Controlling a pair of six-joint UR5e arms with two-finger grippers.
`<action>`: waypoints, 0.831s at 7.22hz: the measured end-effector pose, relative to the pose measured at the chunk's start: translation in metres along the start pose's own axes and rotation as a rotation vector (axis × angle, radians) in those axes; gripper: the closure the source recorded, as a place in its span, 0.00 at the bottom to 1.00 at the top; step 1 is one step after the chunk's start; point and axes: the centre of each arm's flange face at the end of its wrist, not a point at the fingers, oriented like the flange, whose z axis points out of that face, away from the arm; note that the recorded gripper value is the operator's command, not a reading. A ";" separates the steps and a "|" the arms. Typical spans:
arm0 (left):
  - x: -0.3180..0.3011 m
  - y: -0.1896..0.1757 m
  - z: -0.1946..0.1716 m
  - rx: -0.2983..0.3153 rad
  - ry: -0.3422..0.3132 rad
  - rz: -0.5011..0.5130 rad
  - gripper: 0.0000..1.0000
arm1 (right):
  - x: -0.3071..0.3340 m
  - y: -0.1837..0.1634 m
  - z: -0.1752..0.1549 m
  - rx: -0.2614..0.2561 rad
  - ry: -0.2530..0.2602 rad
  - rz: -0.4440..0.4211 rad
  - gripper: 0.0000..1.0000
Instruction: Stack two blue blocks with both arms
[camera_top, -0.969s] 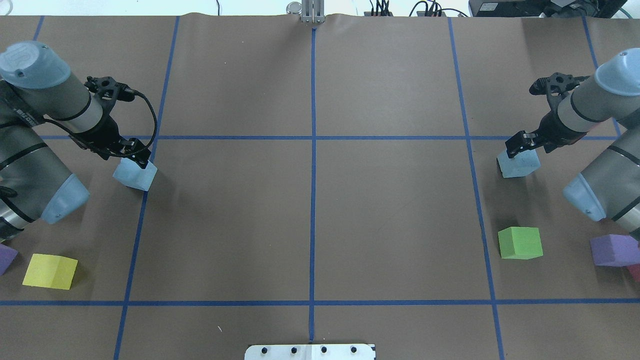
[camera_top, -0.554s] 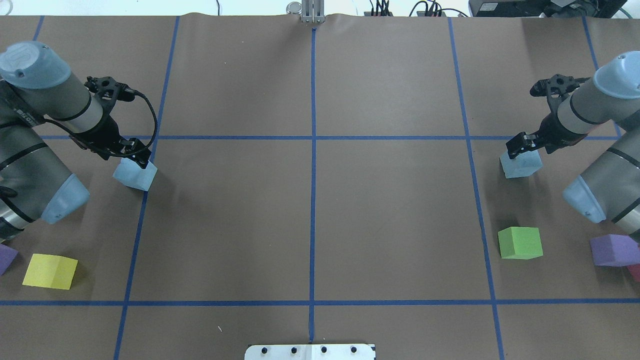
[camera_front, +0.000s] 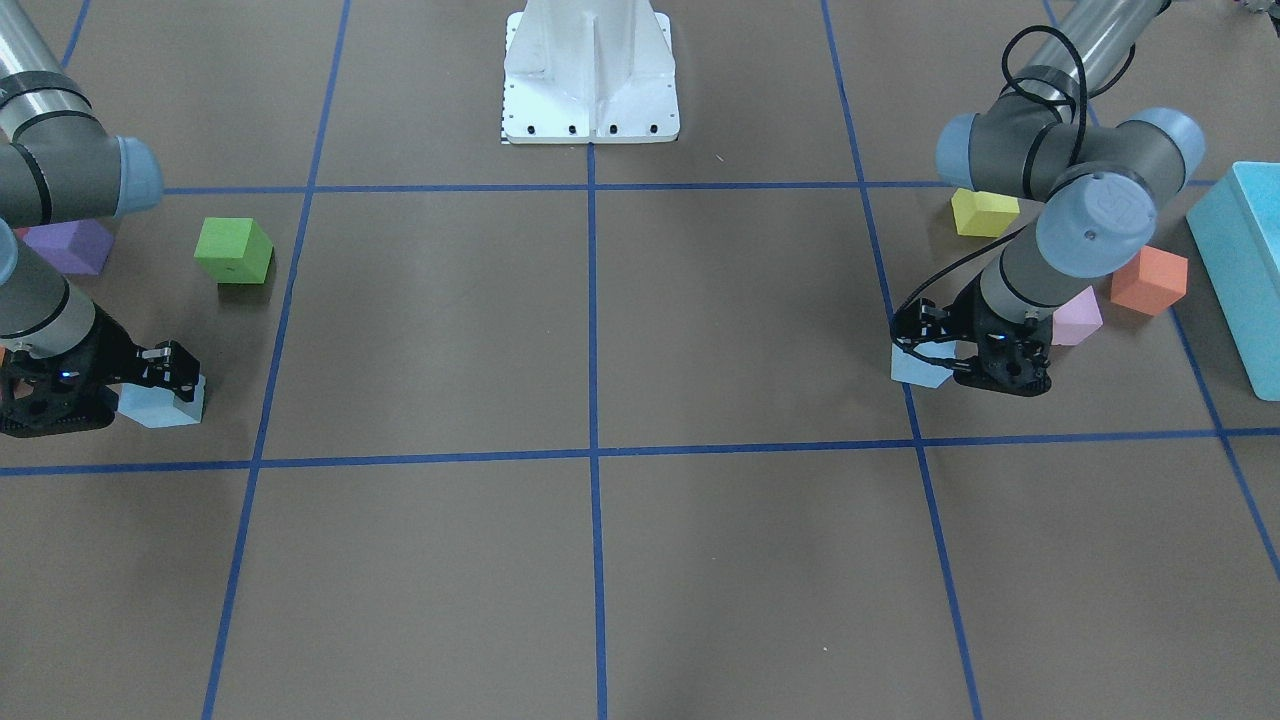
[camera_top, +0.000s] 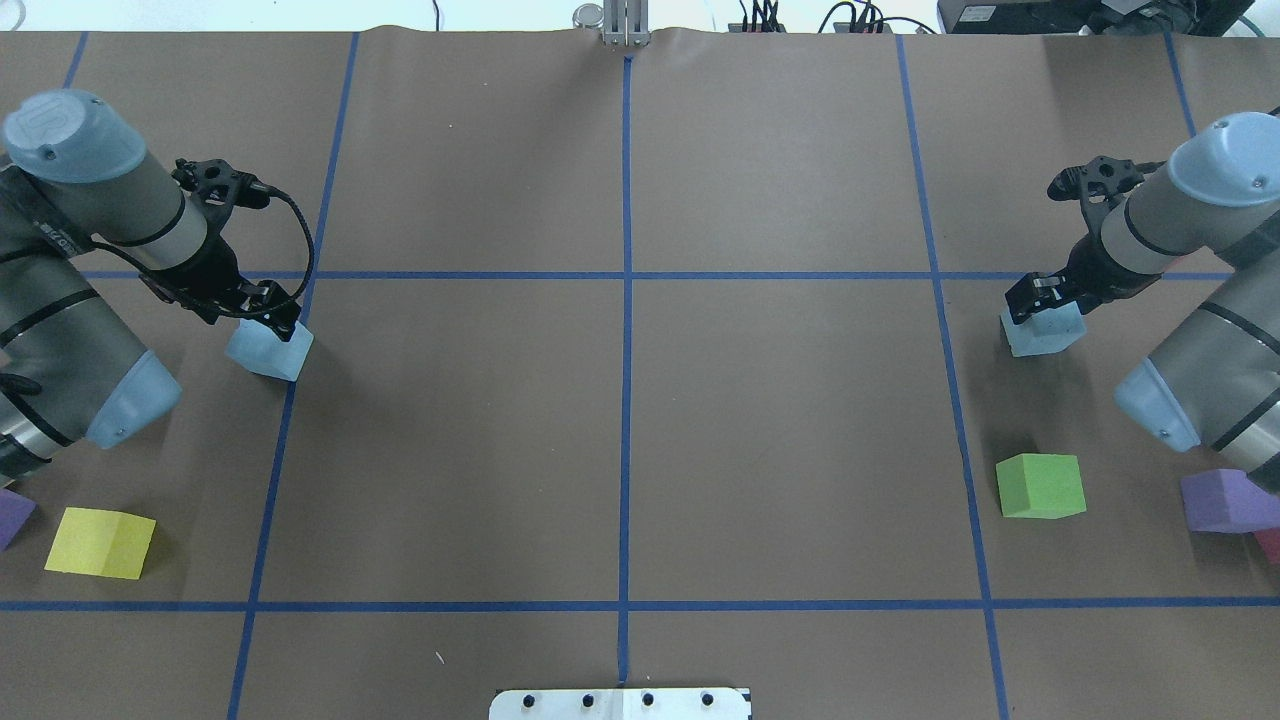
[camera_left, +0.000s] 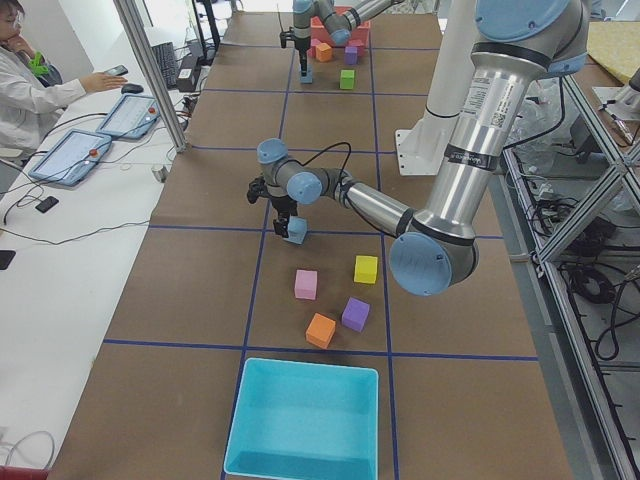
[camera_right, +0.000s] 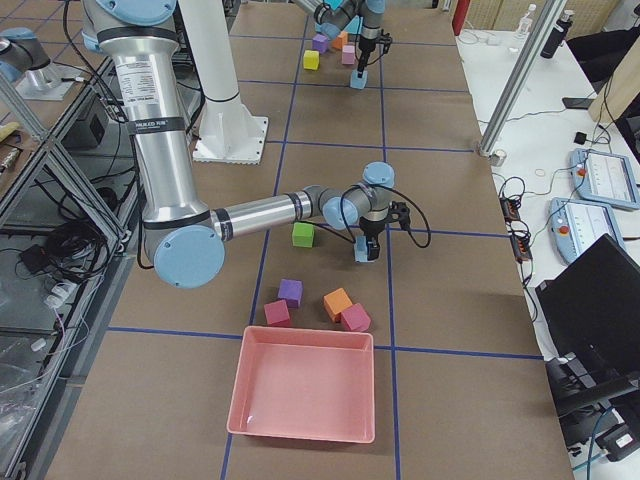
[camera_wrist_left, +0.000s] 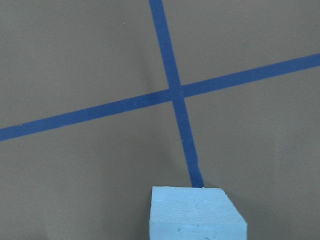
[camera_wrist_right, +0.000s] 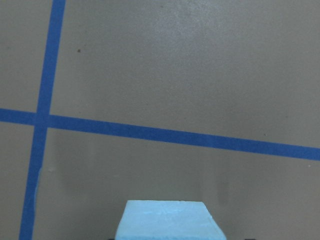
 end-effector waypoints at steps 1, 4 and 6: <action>-0.002 -0.001 0.007 0.007 0.008 0.002 0.02 | -0.002 0.000 0.000 0.000 0.000 -0.002 0.18; 0.005 0.001 0.020 0.007 0.020 -0.005 0.32 | -0.006 0.000 0.002 -0.001 0.000 -0.007 0.33; 0.006 0.002 0.021 0.006 0.020 -0.005 0.43 | -0.010 0.001 0.004 -0.001 0.002 -0.014 0.42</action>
